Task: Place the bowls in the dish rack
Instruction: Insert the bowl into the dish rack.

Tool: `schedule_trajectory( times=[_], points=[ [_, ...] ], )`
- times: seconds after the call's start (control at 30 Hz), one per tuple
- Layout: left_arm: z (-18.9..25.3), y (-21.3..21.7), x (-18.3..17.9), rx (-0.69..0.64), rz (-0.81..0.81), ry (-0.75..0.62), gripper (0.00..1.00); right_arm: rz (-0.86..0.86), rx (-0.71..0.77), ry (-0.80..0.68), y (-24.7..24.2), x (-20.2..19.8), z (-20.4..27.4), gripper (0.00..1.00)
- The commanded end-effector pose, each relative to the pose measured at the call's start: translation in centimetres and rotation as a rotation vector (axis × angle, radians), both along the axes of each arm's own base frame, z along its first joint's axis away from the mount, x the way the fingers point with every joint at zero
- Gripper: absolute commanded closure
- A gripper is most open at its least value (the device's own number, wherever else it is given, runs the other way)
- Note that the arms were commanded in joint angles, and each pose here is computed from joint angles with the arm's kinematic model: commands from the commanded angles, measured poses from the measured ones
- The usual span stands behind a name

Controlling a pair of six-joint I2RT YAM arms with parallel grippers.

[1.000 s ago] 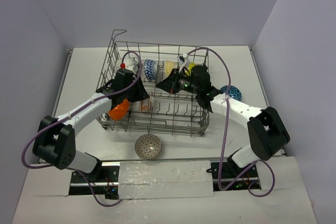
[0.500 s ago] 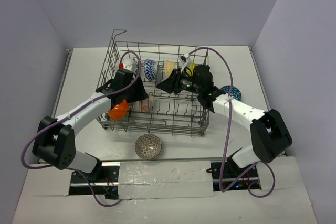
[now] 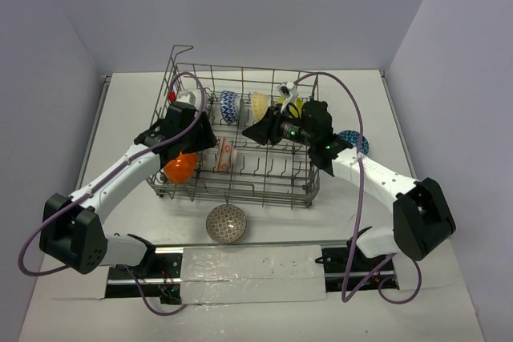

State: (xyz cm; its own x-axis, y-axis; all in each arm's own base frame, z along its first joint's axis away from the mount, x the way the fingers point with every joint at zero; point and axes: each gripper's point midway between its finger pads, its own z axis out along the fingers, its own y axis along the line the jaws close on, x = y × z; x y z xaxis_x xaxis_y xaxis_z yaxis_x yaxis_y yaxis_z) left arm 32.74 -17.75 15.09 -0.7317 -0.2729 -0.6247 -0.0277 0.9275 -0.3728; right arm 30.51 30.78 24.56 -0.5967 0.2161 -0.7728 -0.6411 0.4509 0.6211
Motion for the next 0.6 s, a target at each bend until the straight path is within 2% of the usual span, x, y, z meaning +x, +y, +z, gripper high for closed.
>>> schedule_trajectory(
  times=[0.0,0.33,0.57],
  points=[
    [2.5,0.7,0.4,0.026,0.022,-0.061,0.37,0.010,0.007,-0.046,-0.6,-0.8,0.9,0.54],
    [4.4,-0.6,-1.0,-0.002,-0.016,-0.108,0.37,0.026,-0.012,-0.075,-1.3,-2.0,1.1,0.53],
    [3.9,-1.4,-1.5,0.020,-0.030,-0.094,0.37,0.048,-0.074,-0.008,-1.0,-1.9,-1.0,0.52]
  ],
)
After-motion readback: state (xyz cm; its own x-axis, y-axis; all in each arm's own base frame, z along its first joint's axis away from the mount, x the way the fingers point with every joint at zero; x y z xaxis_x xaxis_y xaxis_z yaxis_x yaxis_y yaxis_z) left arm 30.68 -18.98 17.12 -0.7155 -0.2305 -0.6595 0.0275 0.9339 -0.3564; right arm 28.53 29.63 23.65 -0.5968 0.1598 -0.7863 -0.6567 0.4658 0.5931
